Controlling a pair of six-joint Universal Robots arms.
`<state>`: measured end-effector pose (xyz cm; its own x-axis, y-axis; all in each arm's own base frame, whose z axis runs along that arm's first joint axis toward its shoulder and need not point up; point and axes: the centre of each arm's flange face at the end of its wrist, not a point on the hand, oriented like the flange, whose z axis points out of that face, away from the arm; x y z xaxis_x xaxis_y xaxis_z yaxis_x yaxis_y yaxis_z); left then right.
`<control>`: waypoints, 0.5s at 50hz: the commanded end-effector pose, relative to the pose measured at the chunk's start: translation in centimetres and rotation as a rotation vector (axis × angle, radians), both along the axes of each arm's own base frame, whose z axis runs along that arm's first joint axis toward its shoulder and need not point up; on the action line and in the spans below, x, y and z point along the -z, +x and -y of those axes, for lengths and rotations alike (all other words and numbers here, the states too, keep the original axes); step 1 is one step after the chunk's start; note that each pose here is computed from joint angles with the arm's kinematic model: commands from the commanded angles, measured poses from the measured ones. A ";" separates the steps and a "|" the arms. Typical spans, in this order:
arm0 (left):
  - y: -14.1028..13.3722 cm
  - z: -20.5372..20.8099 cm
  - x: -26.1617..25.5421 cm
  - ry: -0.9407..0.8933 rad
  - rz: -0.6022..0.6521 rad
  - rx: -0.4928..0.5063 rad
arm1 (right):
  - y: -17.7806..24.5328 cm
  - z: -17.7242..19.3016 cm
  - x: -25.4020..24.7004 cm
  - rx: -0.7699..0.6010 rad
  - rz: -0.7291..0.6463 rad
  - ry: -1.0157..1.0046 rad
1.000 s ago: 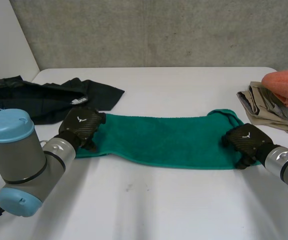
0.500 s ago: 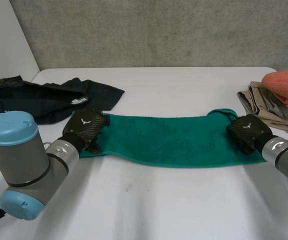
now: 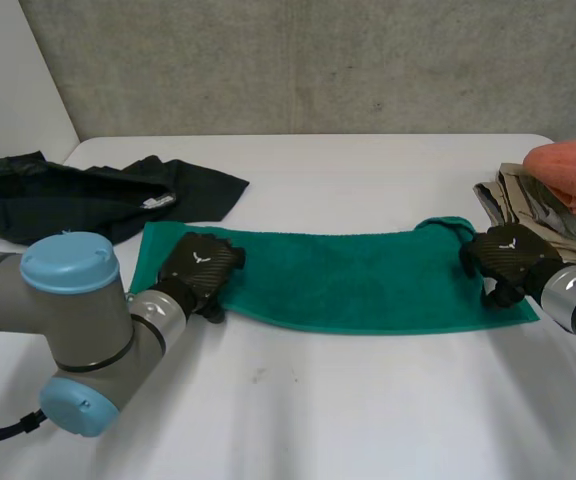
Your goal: Fold the laundry.
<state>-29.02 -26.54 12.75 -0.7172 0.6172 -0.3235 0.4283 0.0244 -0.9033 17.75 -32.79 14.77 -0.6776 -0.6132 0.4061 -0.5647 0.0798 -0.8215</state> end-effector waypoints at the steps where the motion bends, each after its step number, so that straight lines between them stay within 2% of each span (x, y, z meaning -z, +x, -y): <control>1: -0.7 1.2 1.0 -0.001 0.003 0.003 | 0.0 -1.1 0.5 -0.006 0.000 0.028; 9: -0.8 2.5 1.1 -0.010 -0.007 -0.015 | -0.2 -1.5 1.0 -0.001 -0.002 0.049; 25: -0.4 1.6 0.6 0.029 0.018 -0.011 | -0.4 -1.6 1.2 0.006 -0.001 0.056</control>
<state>-29.71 -28.53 12.12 -0.7221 0.6107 -0.3249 0.4299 0.0281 -0.9025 17.32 -31.20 13.62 -0.6805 -0.6303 0.3736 -0.5653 0.1273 -0.8150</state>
